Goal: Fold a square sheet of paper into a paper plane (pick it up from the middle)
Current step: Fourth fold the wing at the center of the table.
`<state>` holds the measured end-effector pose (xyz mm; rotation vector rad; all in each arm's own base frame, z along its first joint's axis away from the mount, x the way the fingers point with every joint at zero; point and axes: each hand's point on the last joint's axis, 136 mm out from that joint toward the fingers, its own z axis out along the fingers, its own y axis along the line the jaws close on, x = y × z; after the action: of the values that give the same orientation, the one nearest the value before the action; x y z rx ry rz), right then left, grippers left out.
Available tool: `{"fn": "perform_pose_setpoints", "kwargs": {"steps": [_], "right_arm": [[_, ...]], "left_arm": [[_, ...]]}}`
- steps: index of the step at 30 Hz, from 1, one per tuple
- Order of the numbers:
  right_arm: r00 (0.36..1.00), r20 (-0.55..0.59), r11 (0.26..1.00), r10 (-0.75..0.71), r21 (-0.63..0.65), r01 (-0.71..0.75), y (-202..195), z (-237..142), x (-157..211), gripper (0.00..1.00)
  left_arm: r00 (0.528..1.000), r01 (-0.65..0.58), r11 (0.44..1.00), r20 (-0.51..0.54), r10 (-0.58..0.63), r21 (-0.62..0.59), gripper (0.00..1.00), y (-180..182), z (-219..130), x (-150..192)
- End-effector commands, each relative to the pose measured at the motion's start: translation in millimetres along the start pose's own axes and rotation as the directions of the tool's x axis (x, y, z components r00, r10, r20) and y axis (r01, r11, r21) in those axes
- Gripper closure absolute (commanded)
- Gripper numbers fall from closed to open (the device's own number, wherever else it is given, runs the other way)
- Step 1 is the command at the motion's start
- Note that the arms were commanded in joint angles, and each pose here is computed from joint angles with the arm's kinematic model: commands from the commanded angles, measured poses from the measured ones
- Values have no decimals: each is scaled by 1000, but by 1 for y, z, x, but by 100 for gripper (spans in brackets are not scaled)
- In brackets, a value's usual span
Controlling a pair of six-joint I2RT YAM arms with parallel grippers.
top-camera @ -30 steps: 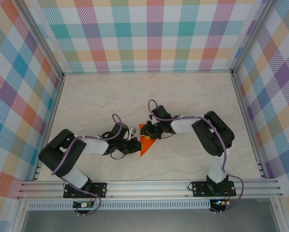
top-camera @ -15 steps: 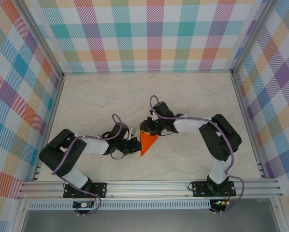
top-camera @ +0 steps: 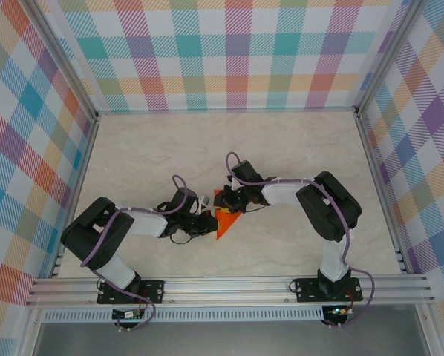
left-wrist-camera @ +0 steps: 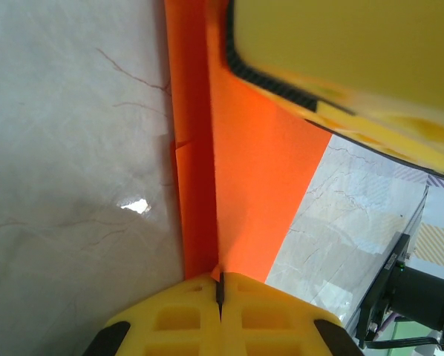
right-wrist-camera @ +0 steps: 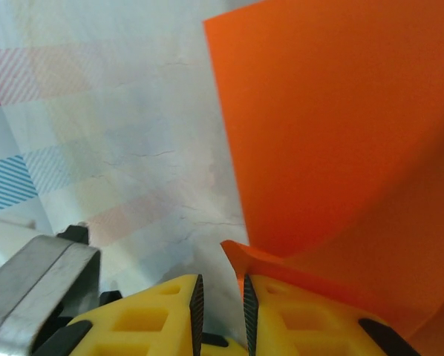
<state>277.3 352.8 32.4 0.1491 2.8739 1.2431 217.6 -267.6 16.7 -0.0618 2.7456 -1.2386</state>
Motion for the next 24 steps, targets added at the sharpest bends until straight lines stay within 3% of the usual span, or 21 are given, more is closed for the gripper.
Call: {"fn": "perform_pose_setpoints", "kwargs": {"steps": [1,8,12,24], "right_arm": [[1000,-5,1000,-24,5,24,1,6,-5,76],[1000,-17,996,23,87,-22,-28,14,1,78],[998,-29,993,49,104,-46,-42,17,7,78],[998,-33,992,56,118,-52,-47,17,11,78]], "left_arm": [[995,81,986,-47,-89,-144,100,44,4,20],[994,67,986,-70,-78,-150,100,46,4,24],[995,51,990,-77,-61,-129,93,38,2,23],[993,5,999,-117,-11,-54,86,14,-5,25]]}}
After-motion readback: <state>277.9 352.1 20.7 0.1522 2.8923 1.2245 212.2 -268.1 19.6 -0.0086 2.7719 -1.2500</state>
